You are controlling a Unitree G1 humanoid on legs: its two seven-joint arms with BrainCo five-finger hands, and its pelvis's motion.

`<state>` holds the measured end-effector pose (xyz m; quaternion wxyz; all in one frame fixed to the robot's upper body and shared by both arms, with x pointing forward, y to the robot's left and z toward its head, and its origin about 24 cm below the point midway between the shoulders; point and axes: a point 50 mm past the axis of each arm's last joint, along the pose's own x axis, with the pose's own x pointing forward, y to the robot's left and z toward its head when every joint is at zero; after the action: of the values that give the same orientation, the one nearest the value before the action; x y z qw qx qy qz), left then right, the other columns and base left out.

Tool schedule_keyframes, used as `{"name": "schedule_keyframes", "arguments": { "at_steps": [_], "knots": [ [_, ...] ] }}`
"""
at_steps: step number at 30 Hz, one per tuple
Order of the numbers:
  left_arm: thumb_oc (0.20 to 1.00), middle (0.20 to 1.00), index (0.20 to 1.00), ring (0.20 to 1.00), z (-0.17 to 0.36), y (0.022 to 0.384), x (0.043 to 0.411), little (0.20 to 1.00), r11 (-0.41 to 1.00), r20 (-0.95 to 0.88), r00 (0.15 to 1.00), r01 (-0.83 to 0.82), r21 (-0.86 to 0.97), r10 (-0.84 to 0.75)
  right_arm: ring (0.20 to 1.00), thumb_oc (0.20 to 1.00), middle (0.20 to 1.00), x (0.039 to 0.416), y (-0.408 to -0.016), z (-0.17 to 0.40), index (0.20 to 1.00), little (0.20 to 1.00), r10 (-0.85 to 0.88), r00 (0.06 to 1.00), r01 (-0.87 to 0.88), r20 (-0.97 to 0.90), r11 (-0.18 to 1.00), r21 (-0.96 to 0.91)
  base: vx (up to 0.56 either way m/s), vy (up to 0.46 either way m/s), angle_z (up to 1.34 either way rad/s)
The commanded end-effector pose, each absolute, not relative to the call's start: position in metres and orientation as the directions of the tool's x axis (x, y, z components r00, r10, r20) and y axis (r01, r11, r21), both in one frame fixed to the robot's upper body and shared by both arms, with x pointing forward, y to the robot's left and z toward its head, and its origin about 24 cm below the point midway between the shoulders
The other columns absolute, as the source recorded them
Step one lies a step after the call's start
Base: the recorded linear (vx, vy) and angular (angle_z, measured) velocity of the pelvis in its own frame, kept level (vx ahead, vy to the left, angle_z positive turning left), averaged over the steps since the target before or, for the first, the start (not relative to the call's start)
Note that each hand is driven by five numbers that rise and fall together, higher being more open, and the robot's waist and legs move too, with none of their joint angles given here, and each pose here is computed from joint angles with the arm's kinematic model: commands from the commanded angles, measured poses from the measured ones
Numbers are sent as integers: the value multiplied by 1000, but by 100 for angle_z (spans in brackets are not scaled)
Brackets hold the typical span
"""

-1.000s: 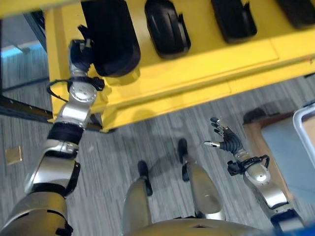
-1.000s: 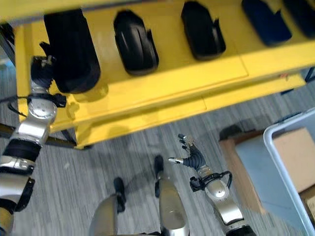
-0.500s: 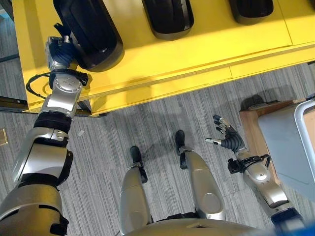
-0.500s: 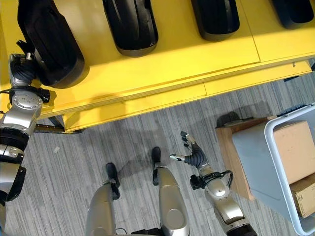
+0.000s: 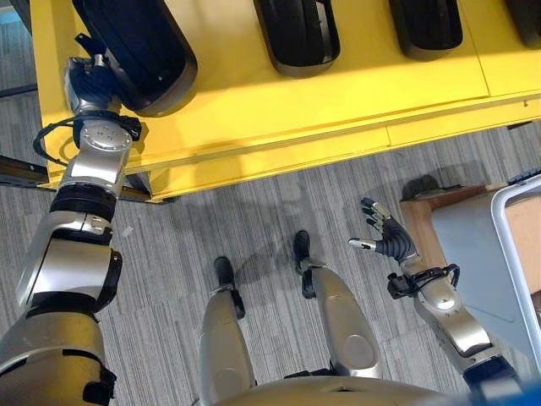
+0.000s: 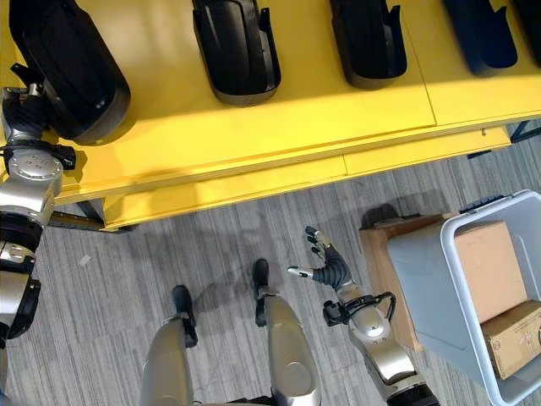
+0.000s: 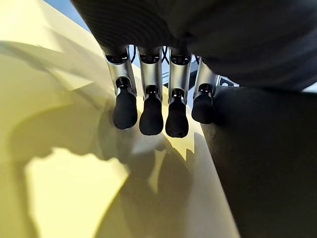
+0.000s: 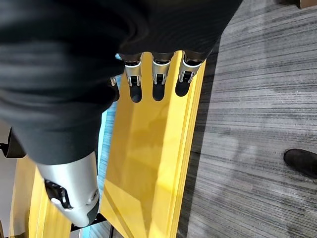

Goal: Move parts from the plastic box to the shelf.

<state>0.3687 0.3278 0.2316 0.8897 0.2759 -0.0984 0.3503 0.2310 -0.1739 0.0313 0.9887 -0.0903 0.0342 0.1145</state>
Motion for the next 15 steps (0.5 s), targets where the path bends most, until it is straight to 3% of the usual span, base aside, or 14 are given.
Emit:
{"name": "schedule_keyframes", "arguments": {
  "at_steps": [1,14,15],
  "knots": [
    [200,200,200,200,272,342,359,200,531,491,645,-763,369,585,1000,1000,1000,221,-175,38,1000,1000,242,969,-245,-39,957,-157,-5,15,3],
    [200,200,200,200,284,354,356,200,411,510,642,-763,499,573,1000,1000,1000,217,-183,41,1000,1000,259,965,-261,-33,949,-178,-3,3,-2],
    [379,379,379,379,287,353,355,379,407,518,636,-768,494,572,1000,1000,1000,218,-183,42,1000,1000,260,965,-261,-32,948,-181,0,0,0]
  ]
}}
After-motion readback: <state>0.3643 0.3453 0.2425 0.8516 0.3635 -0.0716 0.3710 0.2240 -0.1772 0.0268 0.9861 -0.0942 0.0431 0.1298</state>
